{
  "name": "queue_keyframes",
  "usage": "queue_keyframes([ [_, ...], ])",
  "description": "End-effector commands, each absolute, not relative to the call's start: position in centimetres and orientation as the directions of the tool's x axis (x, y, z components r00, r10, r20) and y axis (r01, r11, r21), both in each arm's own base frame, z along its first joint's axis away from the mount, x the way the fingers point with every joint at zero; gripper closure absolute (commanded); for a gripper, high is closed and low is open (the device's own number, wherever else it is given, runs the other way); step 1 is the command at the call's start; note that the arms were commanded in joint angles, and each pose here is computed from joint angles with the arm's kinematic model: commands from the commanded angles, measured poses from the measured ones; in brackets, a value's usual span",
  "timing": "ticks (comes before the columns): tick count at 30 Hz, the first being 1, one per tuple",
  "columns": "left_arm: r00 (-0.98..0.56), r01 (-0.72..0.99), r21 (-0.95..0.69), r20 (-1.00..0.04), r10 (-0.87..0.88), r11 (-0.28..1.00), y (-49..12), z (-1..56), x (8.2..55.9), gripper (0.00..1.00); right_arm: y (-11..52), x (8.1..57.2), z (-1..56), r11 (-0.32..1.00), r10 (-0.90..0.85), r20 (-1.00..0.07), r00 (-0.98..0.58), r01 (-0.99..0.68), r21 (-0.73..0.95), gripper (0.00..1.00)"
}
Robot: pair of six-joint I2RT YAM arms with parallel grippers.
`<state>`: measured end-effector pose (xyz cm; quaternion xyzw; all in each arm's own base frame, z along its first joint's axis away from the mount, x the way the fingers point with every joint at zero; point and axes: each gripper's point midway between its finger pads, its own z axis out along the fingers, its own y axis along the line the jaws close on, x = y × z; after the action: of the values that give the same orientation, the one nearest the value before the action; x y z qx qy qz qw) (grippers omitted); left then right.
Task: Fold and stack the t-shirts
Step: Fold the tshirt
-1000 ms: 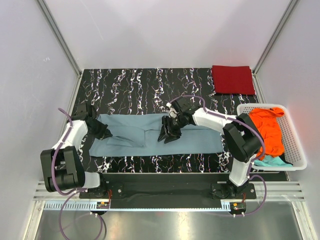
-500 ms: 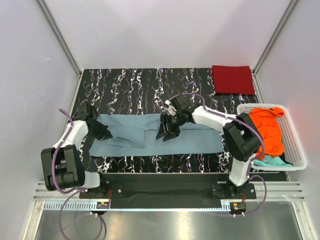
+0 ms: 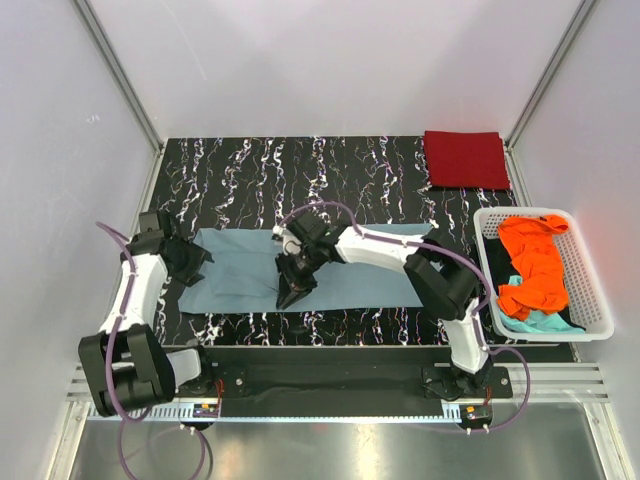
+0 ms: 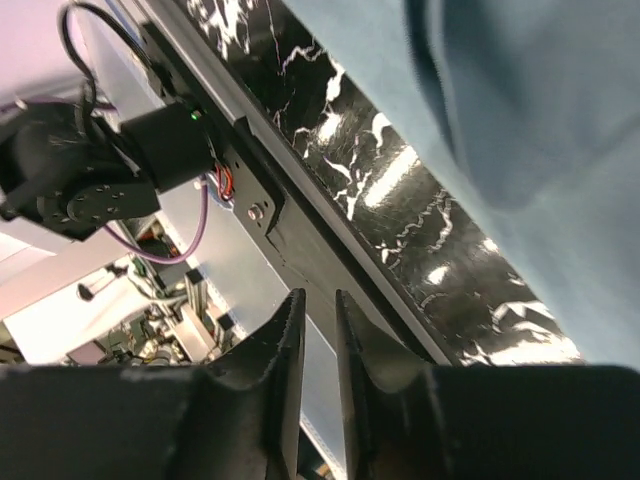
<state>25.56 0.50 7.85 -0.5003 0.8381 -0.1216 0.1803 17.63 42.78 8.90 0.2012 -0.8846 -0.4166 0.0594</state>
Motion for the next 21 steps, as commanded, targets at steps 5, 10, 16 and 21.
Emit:
queue_keyframes([
  [5, -0.561, -0.59, -0.511, -0.296, -0.773, 0.625, -2.1, 11.2, 26.7, 0.56, 44.5, 17.8, 7.3, 0.614, -0.393, -0.075, -0.917, -0.322, 0.721, 0.78],
  [10, -0.643, -0.515, -0.627, -0.169, -0.747, 0.585, -5.8, 9.0, 26.1, 0.79, 45.0, 18.6, 6.2, 0.635, -0.38, -0.07, -0.922, -0.315, 0.705, 0.78],
  [16, -0.665, -0.512, -0.61, -0.163, -0.729, 0.604, -5.7, 7.7, 26.4, 0.79, 46.8, 19.3, 5.7, 0.622, -0.383, -0.044, -0.923, -0.293, 0.726, 0.78],
  [21, -0.674, -0.516, -0.601, -0.155, -0.722, 0.61, -5.5, 7.0, 27.7, 0.79, 48.6, 20.1, 5.8, 0.611, -0.374, -0.033, -0.927, -0.273, 0.743, 0.78],
])
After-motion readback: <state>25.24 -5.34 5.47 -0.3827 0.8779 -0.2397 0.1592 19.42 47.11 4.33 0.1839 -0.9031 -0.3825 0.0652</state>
